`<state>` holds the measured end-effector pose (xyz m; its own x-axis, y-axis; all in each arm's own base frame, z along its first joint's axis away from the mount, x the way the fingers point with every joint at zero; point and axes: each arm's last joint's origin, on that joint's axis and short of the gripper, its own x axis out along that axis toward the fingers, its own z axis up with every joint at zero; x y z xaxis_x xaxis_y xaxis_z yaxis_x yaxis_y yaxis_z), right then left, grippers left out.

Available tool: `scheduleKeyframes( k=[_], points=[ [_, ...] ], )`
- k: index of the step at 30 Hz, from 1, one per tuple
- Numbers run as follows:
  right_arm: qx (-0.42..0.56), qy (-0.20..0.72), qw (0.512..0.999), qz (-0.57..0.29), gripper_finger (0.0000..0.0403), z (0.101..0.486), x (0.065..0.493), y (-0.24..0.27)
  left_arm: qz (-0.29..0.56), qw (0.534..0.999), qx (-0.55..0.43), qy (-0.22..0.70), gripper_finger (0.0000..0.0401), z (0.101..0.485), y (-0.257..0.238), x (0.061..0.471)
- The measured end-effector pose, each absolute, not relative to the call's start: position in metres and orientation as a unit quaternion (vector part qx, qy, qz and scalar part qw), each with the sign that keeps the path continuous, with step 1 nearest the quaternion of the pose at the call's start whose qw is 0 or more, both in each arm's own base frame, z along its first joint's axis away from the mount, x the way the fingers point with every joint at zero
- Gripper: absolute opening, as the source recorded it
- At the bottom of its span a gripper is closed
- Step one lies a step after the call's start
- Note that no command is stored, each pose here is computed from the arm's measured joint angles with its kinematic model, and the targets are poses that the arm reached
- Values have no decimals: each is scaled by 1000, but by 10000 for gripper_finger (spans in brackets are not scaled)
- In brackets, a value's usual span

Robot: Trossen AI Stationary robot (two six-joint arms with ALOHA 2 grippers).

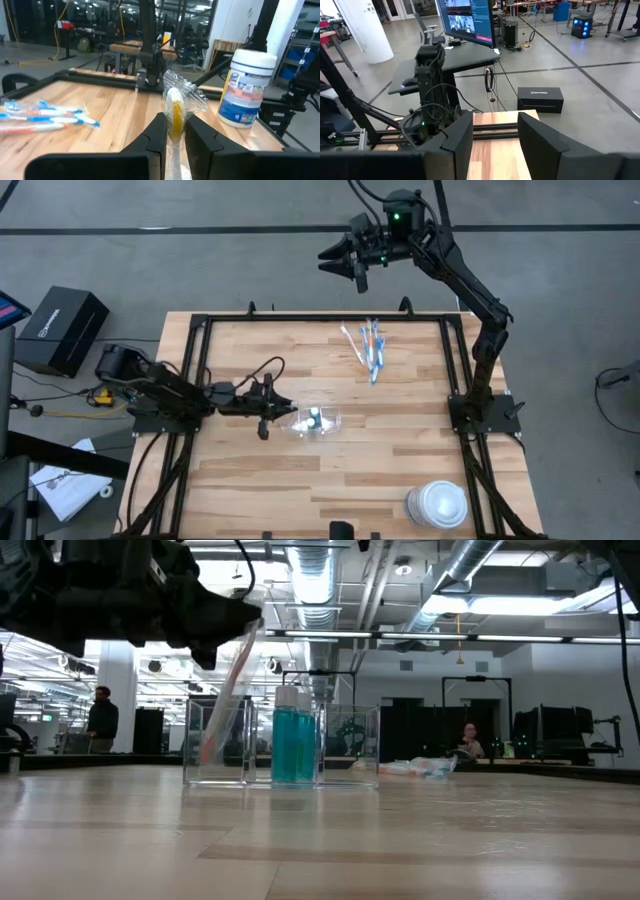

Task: Pick & Place toothbrushing station
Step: Put the top left orange toothbrush into the transparent organizer

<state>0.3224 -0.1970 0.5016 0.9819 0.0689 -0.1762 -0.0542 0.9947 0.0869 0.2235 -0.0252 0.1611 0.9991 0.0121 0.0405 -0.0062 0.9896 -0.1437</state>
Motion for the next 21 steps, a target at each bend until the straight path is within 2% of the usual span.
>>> scheduleKeyframes(
  k=[6,11,18,21],
  points=[
    [37,90,995,32,142,501,322,-197,-1,997,-72,-20,38,155,-27,226],
    [35,92,995,34,141,501,322,-197,0,997,-73,-9,66,150,-27,227],
    [28,99,994,39,143,499,323,-195,0,997,-78,-14,53,151,-27,227],
    [27,98,994,39,143,500,323,-195,1,996,-91,-19,61,152,-27,227]
  ],
)
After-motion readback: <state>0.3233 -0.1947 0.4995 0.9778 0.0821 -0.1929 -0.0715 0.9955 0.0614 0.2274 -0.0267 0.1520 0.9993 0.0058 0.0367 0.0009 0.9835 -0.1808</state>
